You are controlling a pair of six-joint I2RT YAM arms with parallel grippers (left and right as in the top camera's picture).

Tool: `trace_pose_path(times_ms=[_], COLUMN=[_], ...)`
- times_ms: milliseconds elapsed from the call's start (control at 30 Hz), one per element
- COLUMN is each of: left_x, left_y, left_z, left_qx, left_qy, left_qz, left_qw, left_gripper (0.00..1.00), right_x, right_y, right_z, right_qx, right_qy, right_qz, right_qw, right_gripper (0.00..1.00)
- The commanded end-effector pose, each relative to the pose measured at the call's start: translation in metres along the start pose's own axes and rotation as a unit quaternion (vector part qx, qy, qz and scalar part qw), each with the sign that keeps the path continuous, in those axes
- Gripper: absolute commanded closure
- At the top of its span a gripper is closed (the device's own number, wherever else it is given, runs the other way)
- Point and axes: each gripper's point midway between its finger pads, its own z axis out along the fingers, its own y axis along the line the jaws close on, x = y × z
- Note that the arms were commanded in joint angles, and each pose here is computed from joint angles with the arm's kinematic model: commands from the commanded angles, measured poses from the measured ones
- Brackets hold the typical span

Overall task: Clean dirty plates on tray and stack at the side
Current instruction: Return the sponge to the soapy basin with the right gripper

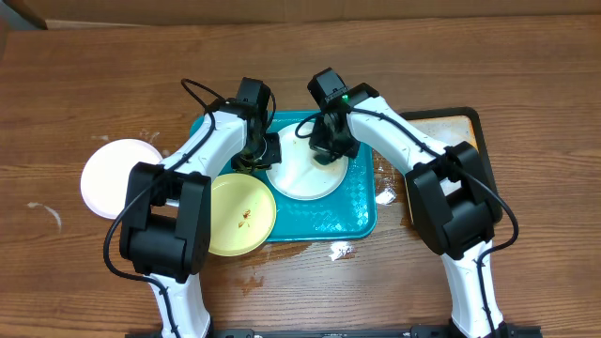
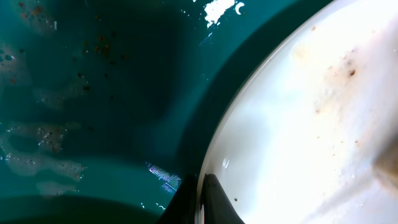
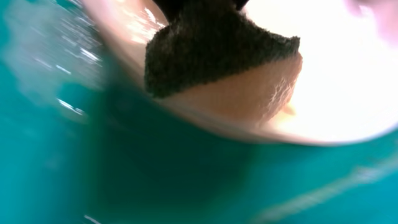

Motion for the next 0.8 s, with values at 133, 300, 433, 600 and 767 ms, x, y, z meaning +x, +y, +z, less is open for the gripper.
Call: trace_pose_path(times_ms=[133,300,433,600,767], left_x=[0.007,0.004,0.004,0.005,0.002], left_y=[0.015,0.021,0.021,0.022,0.03], left_z=[0.006,0.006,0.006,0.006,0.001], left_qx=[-0.042,-0.05,-0.05,-0.051,-0.075], left_qy=[0.009,0.005,0.005,0.007,0.001], left_qz=[-0.001,-0.007,-0.008,-0.008,-0.019], left_qw=[0.999,0.999,0.999,0.999,0.997], left_gripper=[0.96,0.96,0.96,0.96,0.96], right_x=[0.029,0.008,-0.02,-0.044,-0.061], right_y=[0.011,0.007,0.003,0.006,-0.022], right_z=[0.031,0.012,-0.028,-0.08,-0.11], right_qx=[-0.004,0.008,0.031,0.034,0.073], right_qy=[0.034,0.009,-0.027,-0.056,-0.068], right_qz=[-0.017,-0.042,-0.047,-0.058,-0.034], right_qw=[0.999,0.999,0.998,0.996,0.994], right_gripper=[0.96,0.96,0.96,0.96,0.96])
